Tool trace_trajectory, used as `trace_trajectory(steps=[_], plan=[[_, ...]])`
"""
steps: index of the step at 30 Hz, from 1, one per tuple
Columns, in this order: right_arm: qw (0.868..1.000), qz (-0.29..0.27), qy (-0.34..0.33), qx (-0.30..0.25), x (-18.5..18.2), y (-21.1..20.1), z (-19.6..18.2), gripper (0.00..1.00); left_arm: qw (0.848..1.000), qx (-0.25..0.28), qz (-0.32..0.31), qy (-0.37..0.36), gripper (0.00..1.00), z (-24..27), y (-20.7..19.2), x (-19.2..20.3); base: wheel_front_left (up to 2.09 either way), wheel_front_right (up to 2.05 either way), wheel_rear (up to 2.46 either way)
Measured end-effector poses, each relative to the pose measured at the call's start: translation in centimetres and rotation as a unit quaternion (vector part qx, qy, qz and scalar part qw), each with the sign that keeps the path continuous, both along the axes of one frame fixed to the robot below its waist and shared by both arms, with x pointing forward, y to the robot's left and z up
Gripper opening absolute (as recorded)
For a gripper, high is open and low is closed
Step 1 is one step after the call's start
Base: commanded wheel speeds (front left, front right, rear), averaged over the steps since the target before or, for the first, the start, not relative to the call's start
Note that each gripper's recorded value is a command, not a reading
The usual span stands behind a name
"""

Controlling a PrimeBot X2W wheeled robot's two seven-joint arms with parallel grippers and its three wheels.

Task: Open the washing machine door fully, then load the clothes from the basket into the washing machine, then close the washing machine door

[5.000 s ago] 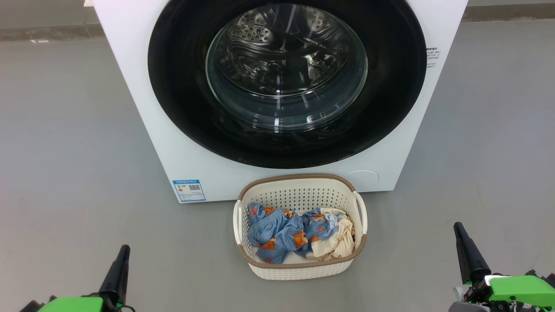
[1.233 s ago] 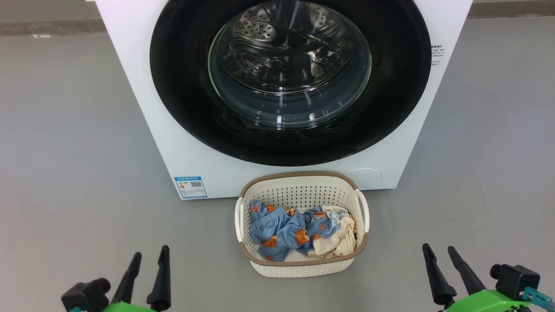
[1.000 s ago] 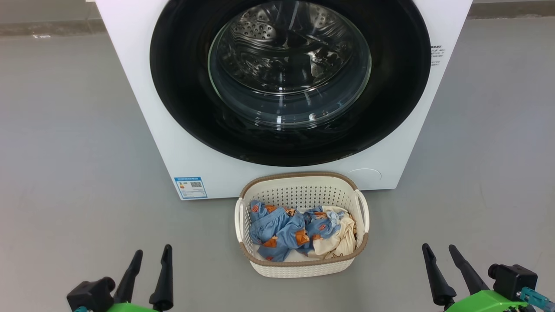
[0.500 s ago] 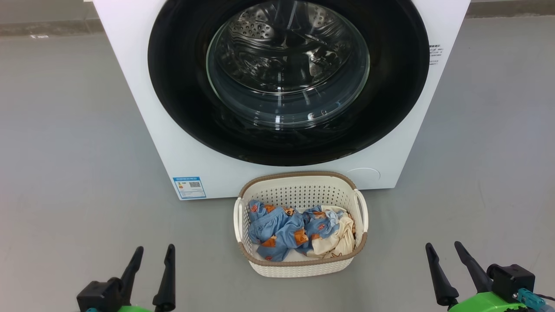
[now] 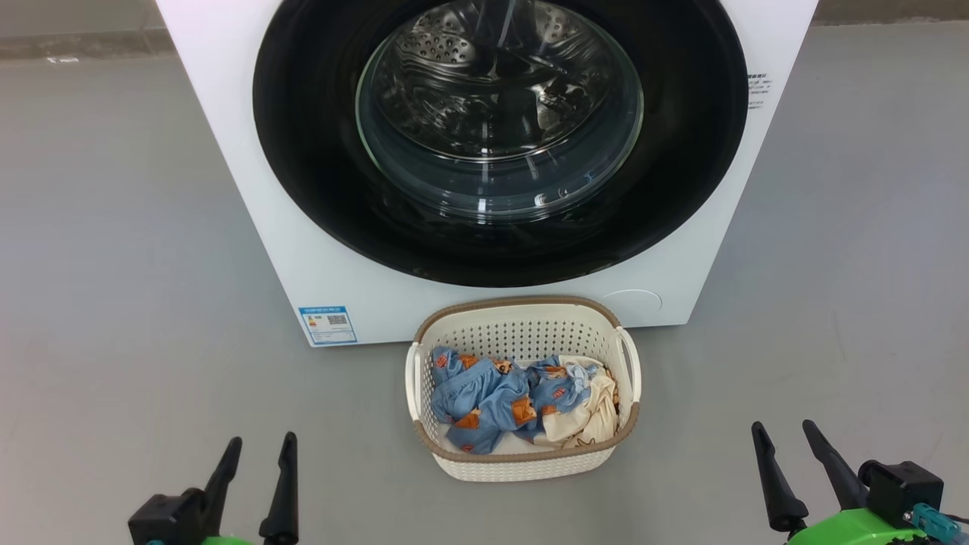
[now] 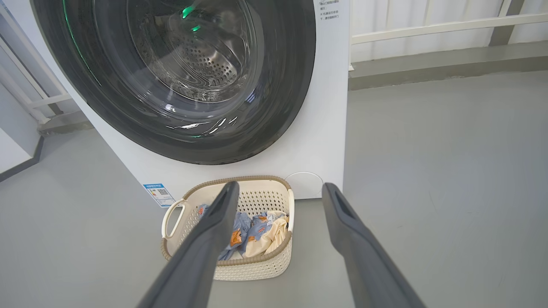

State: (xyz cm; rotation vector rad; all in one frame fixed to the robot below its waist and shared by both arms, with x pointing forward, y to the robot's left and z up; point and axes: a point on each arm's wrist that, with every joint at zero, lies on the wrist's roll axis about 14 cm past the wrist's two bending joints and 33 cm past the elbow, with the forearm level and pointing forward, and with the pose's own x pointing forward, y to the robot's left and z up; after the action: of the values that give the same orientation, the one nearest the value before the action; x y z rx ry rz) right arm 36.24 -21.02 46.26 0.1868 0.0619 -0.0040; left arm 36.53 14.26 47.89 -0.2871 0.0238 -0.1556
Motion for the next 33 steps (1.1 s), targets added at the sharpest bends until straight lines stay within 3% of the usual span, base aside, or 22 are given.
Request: trace_trajectory(steps=[17,33], plan=[[1.000,-0.004,0.000,0.000,0.03,-0.19,0.01,1.00,0.999,0.036,0.002,-0.006,1.00,0.11,0.48,0.41,0.10,0.10,-0.20],[1.000,-0.004,0.007,0.002,0.16,-0.15,-0.52,1.00,0.999,0.036,0.004,-0.007,1.00,0.12,0.45,1.00,1.05,1.05,-2.09]])
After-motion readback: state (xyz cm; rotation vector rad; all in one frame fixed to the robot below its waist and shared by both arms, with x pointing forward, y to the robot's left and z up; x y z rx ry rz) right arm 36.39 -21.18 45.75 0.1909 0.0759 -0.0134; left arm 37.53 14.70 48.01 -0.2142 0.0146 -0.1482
